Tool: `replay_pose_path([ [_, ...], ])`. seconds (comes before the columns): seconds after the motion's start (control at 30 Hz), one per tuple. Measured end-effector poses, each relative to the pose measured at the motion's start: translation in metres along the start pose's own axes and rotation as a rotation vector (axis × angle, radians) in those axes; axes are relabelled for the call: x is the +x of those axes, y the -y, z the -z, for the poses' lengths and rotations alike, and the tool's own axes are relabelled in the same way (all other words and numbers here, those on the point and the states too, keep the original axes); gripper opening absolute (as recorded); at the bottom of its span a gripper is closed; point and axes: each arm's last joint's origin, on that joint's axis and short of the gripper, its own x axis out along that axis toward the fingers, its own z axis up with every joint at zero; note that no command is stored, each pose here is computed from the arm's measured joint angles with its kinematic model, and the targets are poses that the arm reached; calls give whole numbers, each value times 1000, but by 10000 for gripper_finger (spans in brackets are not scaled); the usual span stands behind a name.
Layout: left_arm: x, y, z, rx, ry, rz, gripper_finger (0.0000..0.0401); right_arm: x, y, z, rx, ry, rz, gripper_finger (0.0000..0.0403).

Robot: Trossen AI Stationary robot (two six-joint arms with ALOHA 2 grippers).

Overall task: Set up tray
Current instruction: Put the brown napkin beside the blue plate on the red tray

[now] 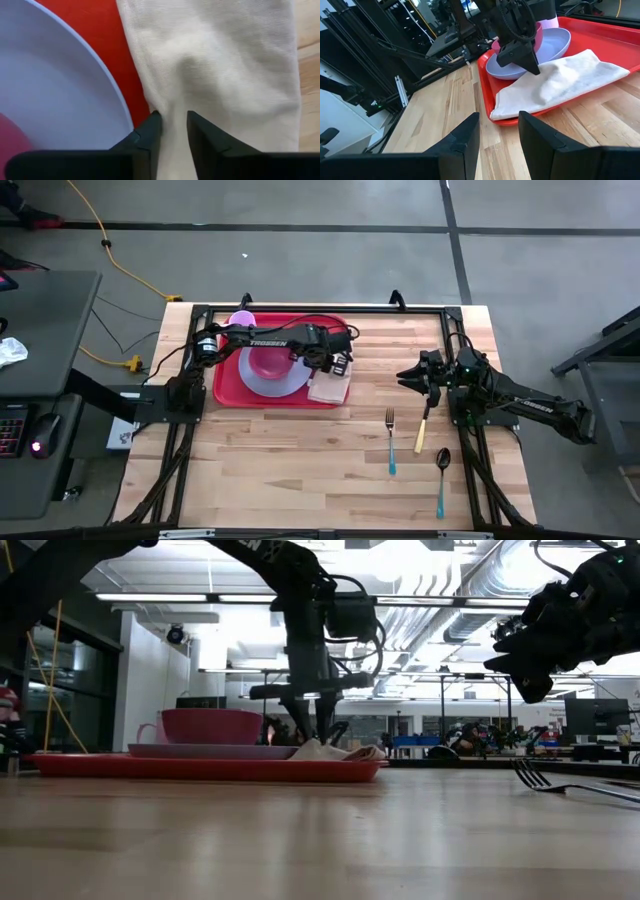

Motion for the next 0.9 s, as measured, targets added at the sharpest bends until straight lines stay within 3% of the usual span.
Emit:
replay_pose_path([
  [0.37, 0, 1, -1, -3, 3, 17, 192, 0, 0, 0, 0, 0, 0, 114],
  [0.63, -2, 1, -1, -5, 1, 13, 209, 0, 0, 0, 0, 0, 0, 114],
  [0.8, -17, 14, -12, -7, 68, 113, 203, 0, 0, 0, 0, 0, 0, 114],
  [0.9, -22, 24, -18, 50, 110, 226, 197, 0, 0, 0, 0, 0, 0, 114],
])
